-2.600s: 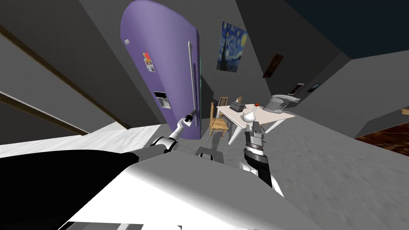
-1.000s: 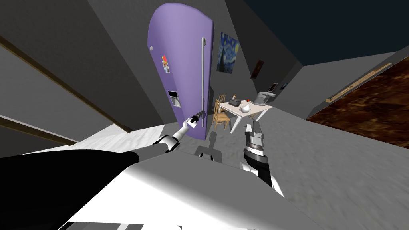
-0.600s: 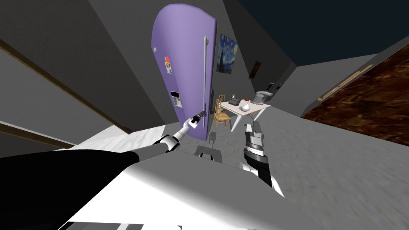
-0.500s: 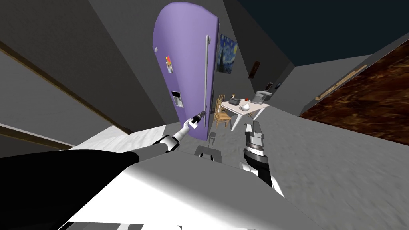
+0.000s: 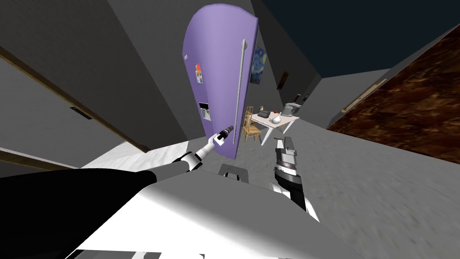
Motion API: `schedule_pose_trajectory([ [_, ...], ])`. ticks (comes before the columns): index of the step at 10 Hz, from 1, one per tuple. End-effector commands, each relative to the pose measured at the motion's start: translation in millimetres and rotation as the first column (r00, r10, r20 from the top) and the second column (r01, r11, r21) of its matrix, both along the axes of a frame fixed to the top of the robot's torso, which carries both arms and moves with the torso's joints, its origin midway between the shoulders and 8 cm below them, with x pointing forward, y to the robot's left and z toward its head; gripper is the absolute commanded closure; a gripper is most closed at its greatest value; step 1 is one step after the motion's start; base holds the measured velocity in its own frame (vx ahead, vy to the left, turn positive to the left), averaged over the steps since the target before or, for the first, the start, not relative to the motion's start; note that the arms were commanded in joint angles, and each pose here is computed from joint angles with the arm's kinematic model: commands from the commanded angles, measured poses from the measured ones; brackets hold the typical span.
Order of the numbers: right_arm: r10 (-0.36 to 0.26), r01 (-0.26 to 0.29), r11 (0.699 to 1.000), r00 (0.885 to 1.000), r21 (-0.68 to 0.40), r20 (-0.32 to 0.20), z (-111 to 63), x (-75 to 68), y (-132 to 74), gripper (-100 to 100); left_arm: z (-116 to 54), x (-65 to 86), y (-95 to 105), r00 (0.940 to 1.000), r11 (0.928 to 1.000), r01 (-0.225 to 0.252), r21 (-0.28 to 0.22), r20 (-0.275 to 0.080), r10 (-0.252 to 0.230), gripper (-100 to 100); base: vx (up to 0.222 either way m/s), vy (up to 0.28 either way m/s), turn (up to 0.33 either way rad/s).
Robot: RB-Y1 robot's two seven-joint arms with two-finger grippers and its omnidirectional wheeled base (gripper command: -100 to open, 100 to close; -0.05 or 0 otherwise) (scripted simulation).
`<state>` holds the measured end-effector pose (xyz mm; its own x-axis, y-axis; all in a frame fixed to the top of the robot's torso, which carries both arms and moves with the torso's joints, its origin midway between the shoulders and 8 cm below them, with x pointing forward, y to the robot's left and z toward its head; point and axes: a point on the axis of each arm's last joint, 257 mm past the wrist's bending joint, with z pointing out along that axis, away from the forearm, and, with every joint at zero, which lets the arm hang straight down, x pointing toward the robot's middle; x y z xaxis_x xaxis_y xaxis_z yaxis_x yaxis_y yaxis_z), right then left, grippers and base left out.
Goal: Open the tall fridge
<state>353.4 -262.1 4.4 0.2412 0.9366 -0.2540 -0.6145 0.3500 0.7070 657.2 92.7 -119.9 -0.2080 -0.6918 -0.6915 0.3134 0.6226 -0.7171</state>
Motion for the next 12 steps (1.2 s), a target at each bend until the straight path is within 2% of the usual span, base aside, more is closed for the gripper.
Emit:
schedule_pose_trajectory([
  [1,0.0,0.0,1.0,1.0,0.0,0.0,-0.1,0.0,0,0,-0.6,-5.3,-20.9,0.9992,0.9992,0.04,-0.002,0.001,-0.04,100,-0.153,0.207,-0.089],
  [2,0.0,0.0,1.0,1.0,0.0,0.0,0.0,0.0,0,0,-0.3,-10.3,-34.2,0.9978,0.9978,0.067,-0.003,0.001,-0.067,100,-0.17,0.263,-0.141],
  [3,0.0,0.0,1.0,1.0,0.0,0.0,0.0,0.0,0,0,-0.3,-10.3,-34.2,0.9978,0.9978,0.067,-0.003,0.001,-0.067,100,-0.143,0.228,-0.063],
  [4,0.0,0.0,1.0,1.0,0.0,0.0,-0.1,0.0,0,0,-0.1,-15.7,-47.4,0.9956,0.9956,0.094,-0.004,0.001,-0.093,100,-0.166,0.238,-0.085],
  [5,0.0,0.0,1.0,1.0,0.0,0.0,-0.1,0.0,0,0,-0.1,-15.7,-47.4,0.9956,0.9956,0.094,-0.004,0.001,-0.093,100,-0.144,0.19,-0.05],
  [6,0.0,0.0,1.0,1.0,0.0,0.0,-0.1,0.0,0,0,-0.1,-21.3,-60.5,0.9927,0.9927,0.12,-0.005,0.001,-0.12,100,-0.129,0.222,-0.081],
  [7,0.0,0.0,1.0,1.0,0.0,0.0,-0.1,0.0,0,0,12.7,-16.4,-57.4,0.9944,0.9944,0.105,-0.004,0.002,-0.105,-100,-0.074,0.135,-0.046],
  [11,0.0,0.0,1.0,1.0,0.0,0.0,-0.1,-0.1,0,0,34.7,-10.0,-62.6,0.9948,0.9948,0.101,-0.004,0.002,-0.101,-100,0.0,-0.011,-0.003],
  [12,0.0,0.0,1.0,1.0,0.0,0.0,-0.1,-0.1,0,0,45.7,-7.3,-65.2,0.9951,0.995,0.099,-0.004,0.002,-0.099,-100,-0.021,0.019,-0.016],
])
